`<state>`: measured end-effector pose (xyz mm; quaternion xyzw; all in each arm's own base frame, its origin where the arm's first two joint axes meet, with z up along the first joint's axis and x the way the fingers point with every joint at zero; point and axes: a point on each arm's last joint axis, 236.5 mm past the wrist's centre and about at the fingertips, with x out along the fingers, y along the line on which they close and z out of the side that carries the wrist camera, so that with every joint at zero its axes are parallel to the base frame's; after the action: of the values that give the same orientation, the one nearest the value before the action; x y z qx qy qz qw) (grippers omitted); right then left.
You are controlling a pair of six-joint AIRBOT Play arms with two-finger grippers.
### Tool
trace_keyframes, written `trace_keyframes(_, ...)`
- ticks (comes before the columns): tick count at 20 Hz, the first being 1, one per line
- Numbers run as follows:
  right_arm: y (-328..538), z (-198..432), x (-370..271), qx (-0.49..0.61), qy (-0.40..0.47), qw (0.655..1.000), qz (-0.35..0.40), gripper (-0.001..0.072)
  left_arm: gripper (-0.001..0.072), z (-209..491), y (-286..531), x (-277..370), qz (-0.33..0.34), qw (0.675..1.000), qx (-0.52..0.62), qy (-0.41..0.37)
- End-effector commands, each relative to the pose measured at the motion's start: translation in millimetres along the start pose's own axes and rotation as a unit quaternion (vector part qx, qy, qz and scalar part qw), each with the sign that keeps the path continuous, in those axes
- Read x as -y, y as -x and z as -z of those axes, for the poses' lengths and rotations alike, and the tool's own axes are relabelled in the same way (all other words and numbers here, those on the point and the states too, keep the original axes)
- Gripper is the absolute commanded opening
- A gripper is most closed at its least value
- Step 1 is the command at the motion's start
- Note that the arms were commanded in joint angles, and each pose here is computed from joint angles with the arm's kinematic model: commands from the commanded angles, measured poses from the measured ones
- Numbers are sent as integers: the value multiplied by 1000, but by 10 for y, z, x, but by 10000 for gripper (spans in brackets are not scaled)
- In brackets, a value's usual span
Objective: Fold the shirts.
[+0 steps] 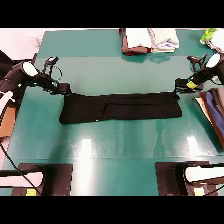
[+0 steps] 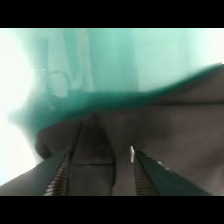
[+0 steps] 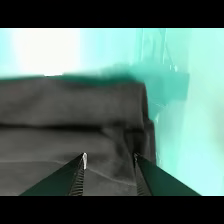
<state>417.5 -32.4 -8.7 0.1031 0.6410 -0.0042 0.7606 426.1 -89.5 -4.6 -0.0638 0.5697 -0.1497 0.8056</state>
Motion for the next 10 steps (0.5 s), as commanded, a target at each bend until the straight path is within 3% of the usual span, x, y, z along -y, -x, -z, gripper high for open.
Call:
trace_keyframes(1, 164, -84, 52, 17, 15, 1000, 0, 366, 467, 16, 120, 79, 9, 1000, -20, 11)
trace_keyframes(2, 196, -30, 125, 17, 9, 1000, 1, 367, 381, 39, 171, 119, 15, 999, -31, 9)
trace_keyframes(3, 201, 59, 216, 13, 0, 1000, 3, 393, 184, 56, 201, 155, 21, 999, -37, 8)
trace_keyframes(4, 175, 163, 300, 7, -10, 1000, 4, 473, 24, 66, 214, 199, 29, 999, -40, 11)
trace_keyframes(6, 33, 399, 455, -19, -34, 999, 3, 572, 28, 49, 219, 284, 47, 998, -37, 18)
trace_keyframes(10, -331, 660, 416, -41, -64, 997, -32, 572, 27, -56, 236, 450, 83, 996, -17, 35)
